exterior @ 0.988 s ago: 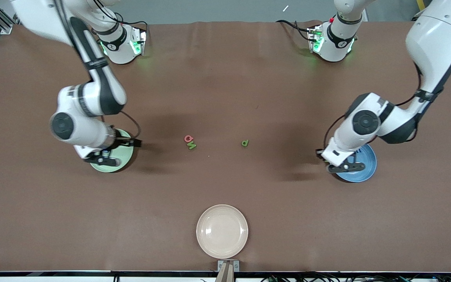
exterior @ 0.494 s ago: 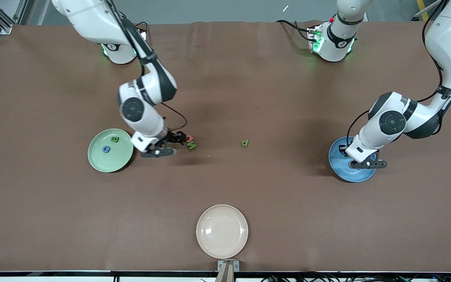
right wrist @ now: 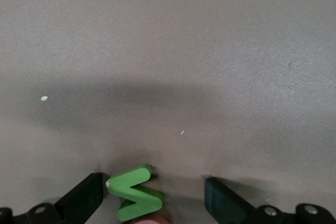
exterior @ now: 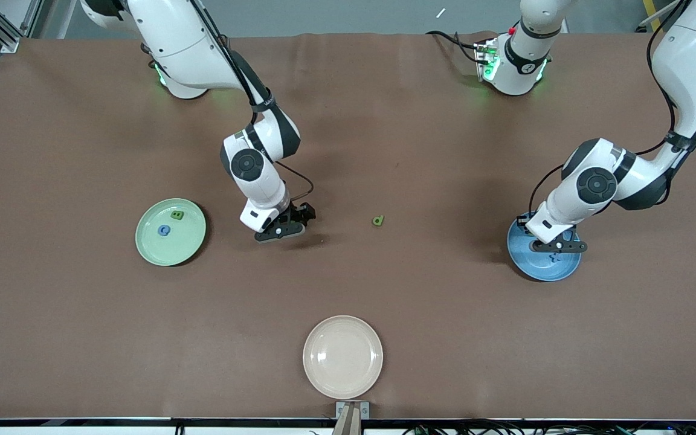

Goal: Sort upper and lower case letters into plates

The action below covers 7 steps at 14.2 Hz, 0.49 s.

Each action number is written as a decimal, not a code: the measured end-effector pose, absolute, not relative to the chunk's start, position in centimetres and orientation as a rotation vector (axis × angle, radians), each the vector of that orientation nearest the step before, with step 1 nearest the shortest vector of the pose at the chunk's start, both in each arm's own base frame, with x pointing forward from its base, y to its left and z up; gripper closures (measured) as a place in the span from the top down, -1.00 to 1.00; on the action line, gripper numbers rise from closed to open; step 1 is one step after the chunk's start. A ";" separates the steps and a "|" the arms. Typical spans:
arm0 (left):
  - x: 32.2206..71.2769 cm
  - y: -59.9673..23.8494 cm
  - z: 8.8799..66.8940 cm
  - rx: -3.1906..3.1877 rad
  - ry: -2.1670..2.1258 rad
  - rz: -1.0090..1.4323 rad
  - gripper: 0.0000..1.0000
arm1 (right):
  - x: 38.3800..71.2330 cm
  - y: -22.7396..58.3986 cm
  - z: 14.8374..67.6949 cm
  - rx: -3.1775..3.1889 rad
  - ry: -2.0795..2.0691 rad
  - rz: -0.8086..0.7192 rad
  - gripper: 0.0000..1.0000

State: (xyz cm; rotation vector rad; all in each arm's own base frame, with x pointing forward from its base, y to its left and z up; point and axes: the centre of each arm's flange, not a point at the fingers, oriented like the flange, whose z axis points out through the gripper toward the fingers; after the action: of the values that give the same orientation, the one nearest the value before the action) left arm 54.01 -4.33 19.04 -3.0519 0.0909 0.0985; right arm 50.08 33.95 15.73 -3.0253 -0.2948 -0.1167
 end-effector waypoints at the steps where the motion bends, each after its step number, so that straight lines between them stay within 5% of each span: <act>1: 54.0 -4.3 19.0 -3.052 0.090 0.098 -0.44 | 50.1 34.0 15.7 -3.026 -0.297 -0.113 0.81; 4: 54.3 -4.2 19.3 -3.056 0.091 0.080 -0.02 | 50.2 34.1 15.9 -3.025 -0.313 -0.109 0.75; 7: 54.9 -5.4 20.5 -3.065 0.133 0.036 0.56 | 50.5 34.5 16.5 -3.017 -0.323 -0.126 0.22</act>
State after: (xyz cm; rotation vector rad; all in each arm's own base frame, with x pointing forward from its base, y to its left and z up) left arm 54.91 -5.37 20.50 -3.0652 0.1333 0.0356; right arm 50.53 34.46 16.46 -3.0169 -0.3227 -0.1259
